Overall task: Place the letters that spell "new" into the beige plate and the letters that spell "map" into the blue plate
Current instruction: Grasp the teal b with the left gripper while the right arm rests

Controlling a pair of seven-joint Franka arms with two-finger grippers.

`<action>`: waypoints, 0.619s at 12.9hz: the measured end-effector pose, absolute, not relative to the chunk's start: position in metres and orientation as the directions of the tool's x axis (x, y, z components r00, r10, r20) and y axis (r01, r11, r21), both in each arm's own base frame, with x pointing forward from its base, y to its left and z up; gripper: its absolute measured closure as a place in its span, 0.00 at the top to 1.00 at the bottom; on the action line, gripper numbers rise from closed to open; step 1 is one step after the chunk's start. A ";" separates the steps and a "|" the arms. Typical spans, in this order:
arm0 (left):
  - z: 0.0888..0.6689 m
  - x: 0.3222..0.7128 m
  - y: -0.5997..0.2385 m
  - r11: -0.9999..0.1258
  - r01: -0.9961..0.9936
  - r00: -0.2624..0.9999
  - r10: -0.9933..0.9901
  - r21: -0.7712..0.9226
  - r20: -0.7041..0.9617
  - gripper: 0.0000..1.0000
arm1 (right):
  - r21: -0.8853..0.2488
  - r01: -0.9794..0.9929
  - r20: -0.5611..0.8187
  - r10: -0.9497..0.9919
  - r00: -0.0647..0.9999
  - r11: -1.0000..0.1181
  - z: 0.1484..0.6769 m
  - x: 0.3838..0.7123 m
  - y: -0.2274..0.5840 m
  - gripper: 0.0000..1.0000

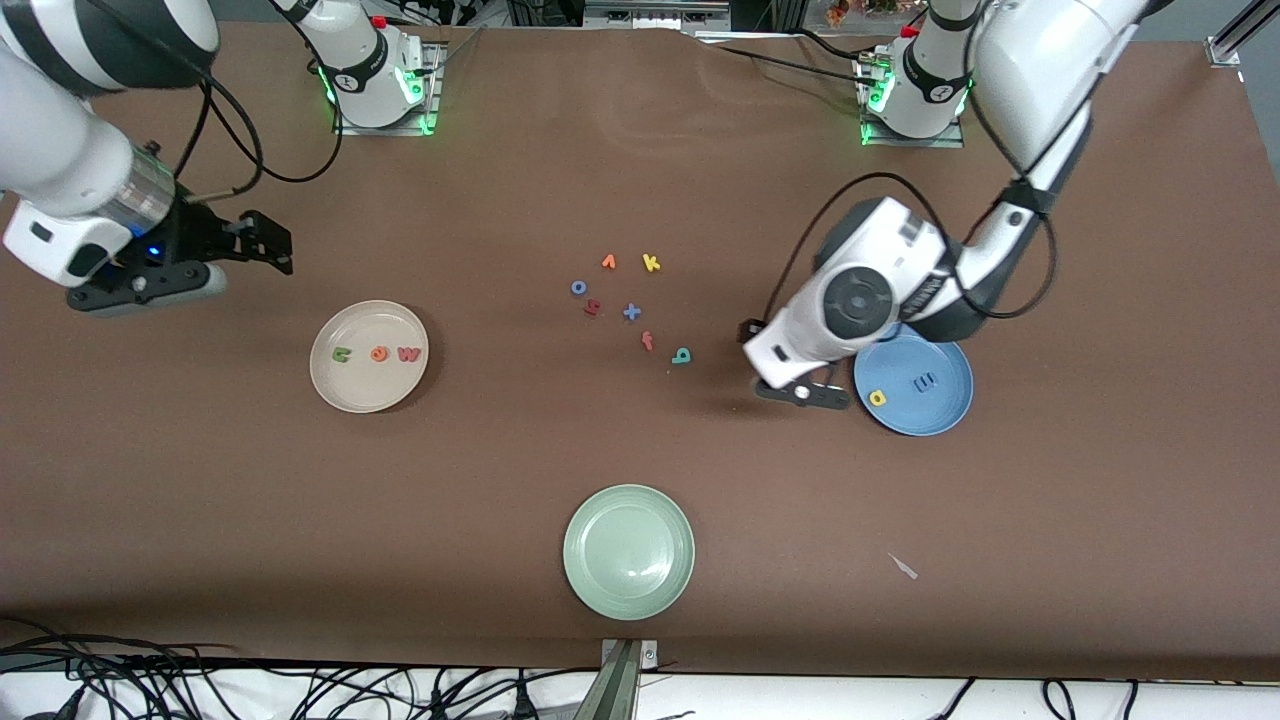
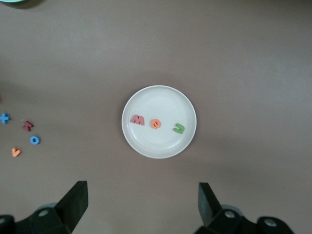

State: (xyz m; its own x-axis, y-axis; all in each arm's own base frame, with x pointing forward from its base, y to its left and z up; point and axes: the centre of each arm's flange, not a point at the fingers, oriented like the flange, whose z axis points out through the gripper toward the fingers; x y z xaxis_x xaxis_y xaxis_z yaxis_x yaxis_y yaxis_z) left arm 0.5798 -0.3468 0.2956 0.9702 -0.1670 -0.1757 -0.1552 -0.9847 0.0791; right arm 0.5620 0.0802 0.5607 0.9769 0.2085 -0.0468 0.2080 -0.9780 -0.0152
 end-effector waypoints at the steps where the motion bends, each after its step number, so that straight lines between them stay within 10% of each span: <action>1: 0.289 0.577 -0.372 -0.979 -0.167 0.974 -0.182 0.115 -0.132 1.00 | -0.015 0.203 -0.050 0.204 0.978 -0.979 0.570 0.561 0.079 1.00; 8: 0.200 0.542 -0.430 -0.959 -0.274 0.955 -0.280 0.070 -0.101 1.00 | -0.013 0.163 -0.087 0.163 0.983 -0.987 0.571 0.565 0.062 1.00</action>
State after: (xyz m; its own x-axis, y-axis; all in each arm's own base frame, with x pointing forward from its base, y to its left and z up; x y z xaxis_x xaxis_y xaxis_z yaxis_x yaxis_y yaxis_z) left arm 0.5421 -0.4301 0.2004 0.9547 -0.2799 -0.1008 -0.2738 -0.9592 0.0705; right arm 0.5646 0.0617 0.5709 0.9827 0.1633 -0.0874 0.1628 -0.9866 -0.0127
